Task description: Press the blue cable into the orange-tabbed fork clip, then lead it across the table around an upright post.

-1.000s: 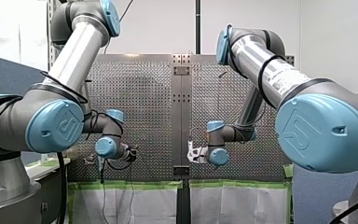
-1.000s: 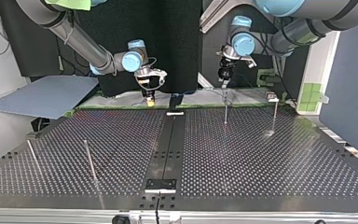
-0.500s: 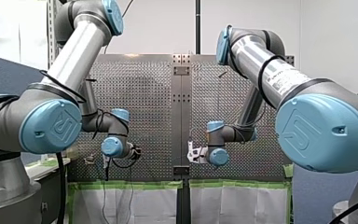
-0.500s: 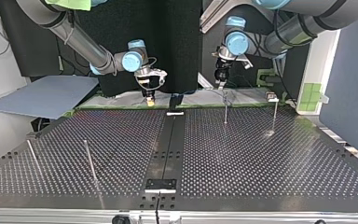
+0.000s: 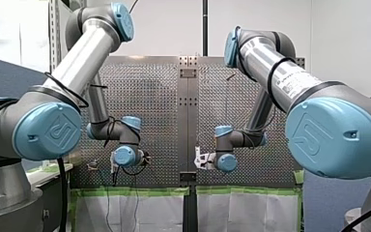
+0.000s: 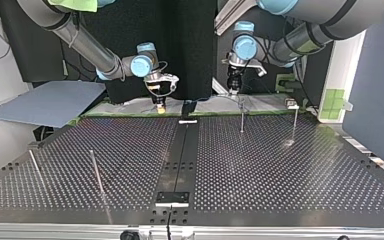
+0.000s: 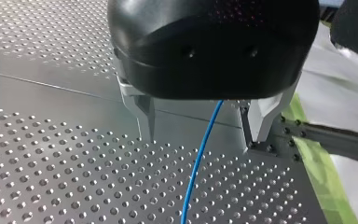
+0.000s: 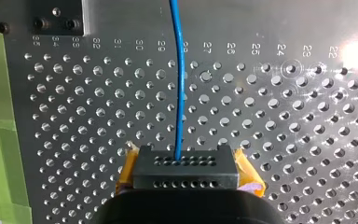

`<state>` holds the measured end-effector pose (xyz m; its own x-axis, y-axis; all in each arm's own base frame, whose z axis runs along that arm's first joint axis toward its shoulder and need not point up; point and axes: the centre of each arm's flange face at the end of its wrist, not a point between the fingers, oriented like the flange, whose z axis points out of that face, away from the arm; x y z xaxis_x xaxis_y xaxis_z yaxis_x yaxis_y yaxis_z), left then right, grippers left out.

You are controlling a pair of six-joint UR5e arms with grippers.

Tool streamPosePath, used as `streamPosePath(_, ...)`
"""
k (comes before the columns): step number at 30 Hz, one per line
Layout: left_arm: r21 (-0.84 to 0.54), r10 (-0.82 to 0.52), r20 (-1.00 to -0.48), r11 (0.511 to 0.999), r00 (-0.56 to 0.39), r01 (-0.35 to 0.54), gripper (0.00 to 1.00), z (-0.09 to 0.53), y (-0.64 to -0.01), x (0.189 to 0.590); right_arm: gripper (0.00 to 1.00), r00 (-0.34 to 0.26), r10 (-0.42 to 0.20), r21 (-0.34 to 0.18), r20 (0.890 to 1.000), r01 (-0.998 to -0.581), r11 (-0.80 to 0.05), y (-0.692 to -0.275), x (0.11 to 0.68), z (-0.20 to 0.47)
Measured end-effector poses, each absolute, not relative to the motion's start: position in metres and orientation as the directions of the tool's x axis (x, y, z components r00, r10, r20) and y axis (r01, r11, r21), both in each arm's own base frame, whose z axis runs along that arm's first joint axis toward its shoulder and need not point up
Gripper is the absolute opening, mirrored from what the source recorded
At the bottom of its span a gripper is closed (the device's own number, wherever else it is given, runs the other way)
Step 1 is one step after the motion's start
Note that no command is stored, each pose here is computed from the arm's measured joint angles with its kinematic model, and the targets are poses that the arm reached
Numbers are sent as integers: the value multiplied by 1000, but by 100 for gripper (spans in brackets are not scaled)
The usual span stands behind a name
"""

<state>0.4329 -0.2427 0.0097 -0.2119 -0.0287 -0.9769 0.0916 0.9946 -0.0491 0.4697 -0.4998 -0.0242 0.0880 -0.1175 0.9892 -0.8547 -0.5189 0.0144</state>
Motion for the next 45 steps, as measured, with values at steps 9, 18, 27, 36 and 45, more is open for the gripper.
streamPosePath(9,-7,8,-980,997,-197,73,100,-15,-260,445,0,91,-119,16,989,-855,-519,-500,469,-25)
streamPosePath(18,56,66,-959,997,-277,44,100,-55,-260,436,0,91,-119,17,989,-855,-519,-500,469,-25)
streamPosePath(27,74,87,-953,996,-290,55,100,-63,-266,440,0,90,-120,15,989,-855,-518,-500,469,-25)
streamPosePath(36,163,183,-921,983,-344,87,100,-65,-274,426,0,90,-121,15,988,-855,-518,-500,468,-25)
streamPosePath(45,196,221,-899,975,-377,103,100,-55,-282,415,0,91,-121,16,988,-856,-517,-501,468,-25)
